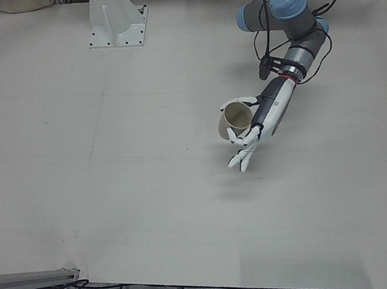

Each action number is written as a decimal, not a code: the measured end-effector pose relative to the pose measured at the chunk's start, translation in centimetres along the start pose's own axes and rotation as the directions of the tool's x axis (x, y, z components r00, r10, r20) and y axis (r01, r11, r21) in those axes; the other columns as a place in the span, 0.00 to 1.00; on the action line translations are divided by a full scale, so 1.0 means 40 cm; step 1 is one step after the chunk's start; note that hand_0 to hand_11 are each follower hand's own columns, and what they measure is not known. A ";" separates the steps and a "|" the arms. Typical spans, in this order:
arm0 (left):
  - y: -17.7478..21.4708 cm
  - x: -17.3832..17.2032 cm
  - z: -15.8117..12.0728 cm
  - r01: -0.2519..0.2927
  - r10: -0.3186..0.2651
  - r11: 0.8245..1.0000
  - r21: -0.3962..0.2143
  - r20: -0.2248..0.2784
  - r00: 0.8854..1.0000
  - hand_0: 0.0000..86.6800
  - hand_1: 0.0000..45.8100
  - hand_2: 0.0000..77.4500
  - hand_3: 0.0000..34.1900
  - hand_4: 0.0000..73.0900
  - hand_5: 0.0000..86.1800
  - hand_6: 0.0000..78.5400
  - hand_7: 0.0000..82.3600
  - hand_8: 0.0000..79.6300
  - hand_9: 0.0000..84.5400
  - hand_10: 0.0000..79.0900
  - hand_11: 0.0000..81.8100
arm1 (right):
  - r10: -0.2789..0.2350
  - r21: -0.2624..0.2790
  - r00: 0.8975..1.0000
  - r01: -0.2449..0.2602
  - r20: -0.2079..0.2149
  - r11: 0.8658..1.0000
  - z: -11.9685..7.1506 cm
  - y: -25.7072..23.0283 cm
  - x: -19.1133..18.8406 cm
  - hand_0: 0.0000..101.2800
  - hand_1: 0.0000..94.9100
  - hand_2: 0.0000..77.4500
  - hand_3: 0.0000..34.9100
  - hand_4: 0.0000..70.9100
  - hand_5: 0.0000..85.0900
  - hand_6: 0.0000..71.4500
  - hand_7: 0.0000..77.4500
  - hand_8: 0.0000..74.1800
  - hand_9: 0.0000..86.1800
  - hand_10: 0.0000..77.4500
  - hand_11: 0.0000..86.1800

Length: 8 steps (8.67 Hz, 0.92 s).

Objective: Pour water
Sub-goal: 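Reach the right hand to the white paper cup and grasp it, then lift both held cups off the table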

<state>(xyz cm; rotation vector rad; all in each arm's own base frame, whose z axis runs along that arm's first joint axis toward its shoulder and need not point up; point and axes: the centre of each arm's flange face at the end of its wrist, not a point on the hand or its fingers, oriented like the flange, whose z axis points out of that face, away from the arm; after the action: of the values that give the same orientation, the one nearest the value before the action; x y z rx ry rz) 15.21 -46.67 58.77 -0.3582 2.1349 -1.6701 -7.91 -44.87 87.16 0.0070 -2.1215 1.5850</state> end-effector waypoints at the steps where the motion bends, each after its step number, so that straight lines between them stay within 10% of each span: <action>1: -0.006 -0.001 -0.002 0.000 0.000 1.000 0.000 0.000 1.000 0.93 0.68 0.28 0.00 0.27 0.72 0.13 0.11 0.01 0.01 0.04 0.11 | -0.002 -0.007 1.000 0.002 -0.009 1.000 0.009 0.008 0.012 0.54 0.33 0.44 0.34 0.00 0.09 0.20 0.18 0.01 0.03 0.00 0.01; 5: -0.024 -0.001 -0.013 0.011 -0.011 1.000 0.005 -0.001 1.000 0.93 0.68 0.28 0.00 0.27 0.72 0.13 0.11 0.01 0.01 0.04 0.11 | -0.003 -0.007 1.000 0.003 -0.015 1.000 0.043 0.038 0.027 0.69 0.37 0.54 0.34 0.14 0.15 0.26 0.27 0.06 0.09 0.00 0.01; 6: -0.023 -0.002 -0.013 0.013 -0.013 1.000 0.005 0.000 1.000 0.93 0.68 0.28 0.00 0.27 0.72 0.13 0.11 0.02 0.01 0.04 0.11 | -0.004 -0.007 1.000 0.004 -0.005 1.000 0.059 0.054 0.020 0.80 0.33 0.70 0.34 0.25 0.24 0.44 0.45 0.32 0.32 0.00 0.01; 8: 0.008 -0.009 0.028 0.009 -0.008 1.000 -0.008 0.006 1.000 0.93 0.68 0.28 0.00 0.27 0.72 0.13 0.11 0.01 0.01 0.04 0.11 | -0.006 -0.013 0.999 0.007 0.044 1.000 0.121 0.125 -0.018 0.80 0.18 0.86 0.35 0.25 0.31 0.58 0.58 0.50 0.49 0.26 0.01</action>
<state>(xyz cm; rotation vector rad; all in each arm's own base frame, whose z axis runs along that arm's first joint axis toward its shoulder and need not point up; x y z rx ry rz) 16.06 -47.40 58.29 -0.3745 2.1396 -1.6636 -10.56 -47.82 81.38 0.0446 -2.1631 1.5810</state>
